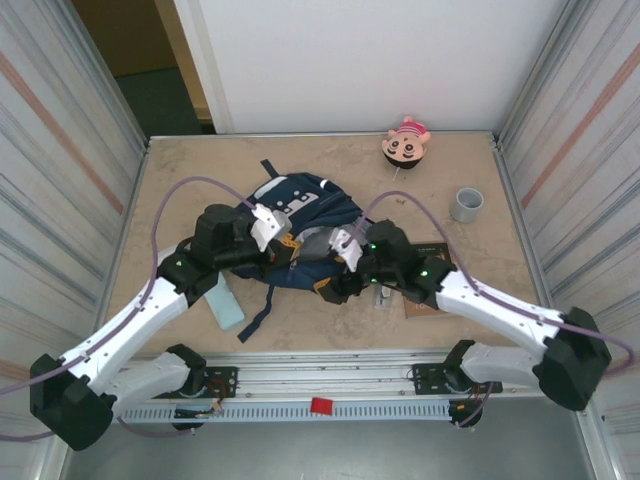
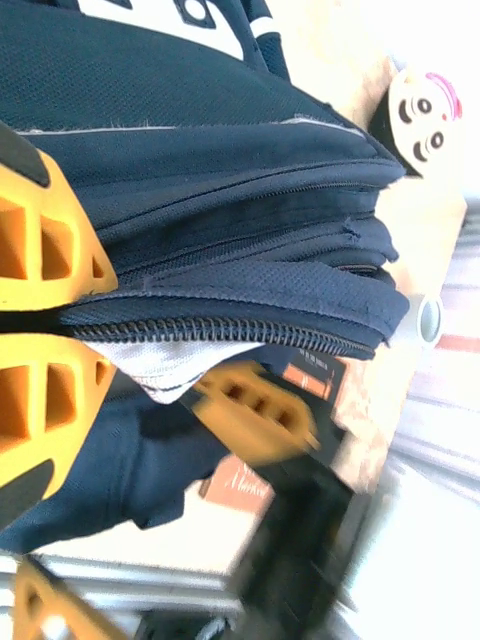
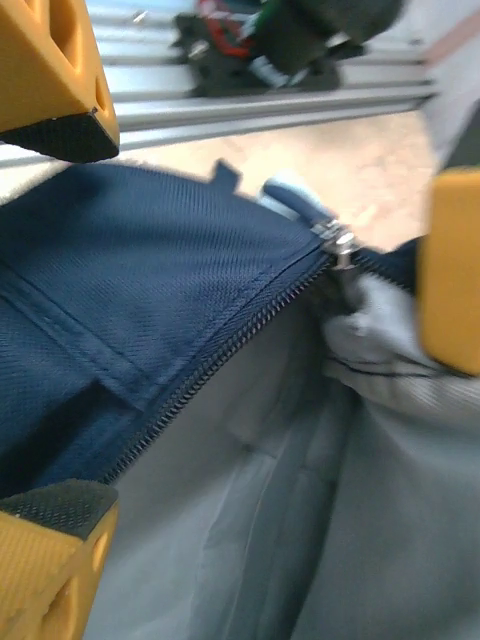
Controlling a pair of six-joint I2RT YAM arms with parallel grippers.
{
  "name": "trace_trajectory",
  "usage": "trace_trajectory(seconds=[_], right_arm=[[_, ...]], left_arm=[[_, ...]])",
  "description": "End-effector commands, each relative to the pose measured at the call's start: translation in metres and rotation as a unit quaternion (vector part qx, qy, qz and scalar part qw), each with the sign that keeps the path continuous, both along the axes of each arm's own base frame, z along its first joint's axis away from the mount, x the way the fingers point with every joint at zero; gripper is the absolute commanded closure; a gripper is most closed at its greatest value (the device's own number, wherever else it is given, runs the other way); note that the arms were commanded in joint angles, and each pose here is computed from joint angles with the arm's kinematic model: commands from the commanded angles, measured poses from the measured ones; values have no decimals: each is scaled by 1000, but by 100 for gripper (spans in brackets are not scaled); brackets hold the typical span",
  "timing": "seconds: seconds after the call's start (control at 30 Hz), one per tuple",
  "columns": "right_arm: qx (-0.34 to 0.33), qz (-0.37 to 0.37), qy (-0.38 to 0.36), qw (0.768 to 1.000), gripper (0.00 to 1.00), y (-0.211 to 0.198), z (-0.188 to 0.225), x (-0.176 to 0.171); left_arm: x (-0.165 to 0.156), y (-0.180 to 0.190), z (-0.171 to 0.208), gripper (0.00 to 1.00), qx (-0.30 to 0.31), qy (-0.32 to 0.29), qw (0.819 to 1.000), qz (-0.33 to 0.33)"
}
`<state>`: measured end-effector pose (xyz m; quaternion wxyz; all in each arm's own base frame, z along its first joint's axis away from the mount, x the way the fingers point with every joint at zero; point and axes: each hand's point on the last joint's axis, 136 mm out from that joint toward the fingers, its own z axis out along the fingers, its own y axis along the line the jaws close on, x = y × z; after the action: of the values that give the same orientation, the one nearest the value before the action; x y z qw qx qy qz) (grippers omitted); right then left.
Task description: Pack the student bag
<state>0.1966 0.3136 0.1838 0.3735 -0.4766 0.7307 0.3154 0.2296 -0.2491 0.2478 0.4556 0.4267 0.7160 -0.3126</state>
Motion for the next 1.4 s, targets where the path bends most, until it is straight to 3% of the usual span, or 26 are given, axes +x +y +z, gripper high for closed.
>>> trace_trajectory(seconds=[0.0,0.03,0.17,0.3,0.57,0.73,0.8,0.83,0.93,1.0,1.1,1.27,1.37], right_arm=[[-20,45,-86,995,24,20,7,13],[-28,46,-84,995,32,21,1,15],[-76,15,-85,993,88,12,-20,20],[-115,-26,-81,990,100,1,-47,14],[-155,-70,-47,984,100,-13,-92,-2],[-157,-66,-37,985,100,-9,-101,-13],[-145,-57,-37,987,100,-4,-93,-15],[-131,-48,-41,989,100,1,-82,-16],[-88,-35,-52,994,95,13,-47,-13],[-77,-32,-60,995,95,14,-36,-10],[-92,-32,-79,992,95,12,-32,-4],[-51,-8,-38,998,86,21,-24,-13],[-17,10,-8,1000,89,22,-11,-22]], left_arm=[[-24,-9,43,100,-57,-70,993,-77],[-23,-7,42,100,-53,-70,994,-68],[2,16,35,100,-11,-89,996,31],[28,40,47,100,8,-135,983,122],[63,69,85,100,-23,-156,965,211],[65,63,97,100,-41,-151,967,202],[57,50,93,100,-48,-133,977,159],[49,39,86,96,-50,-117,985,120],[30,22,67,72,-50,-69,995,47],[29,25,55,52,-34,-43,997,54],[27,34,42,35,0,-19,997,74],[11,51,2,22,74,19,994,78],[-10,51,-20,20,108,-2,994,16]])
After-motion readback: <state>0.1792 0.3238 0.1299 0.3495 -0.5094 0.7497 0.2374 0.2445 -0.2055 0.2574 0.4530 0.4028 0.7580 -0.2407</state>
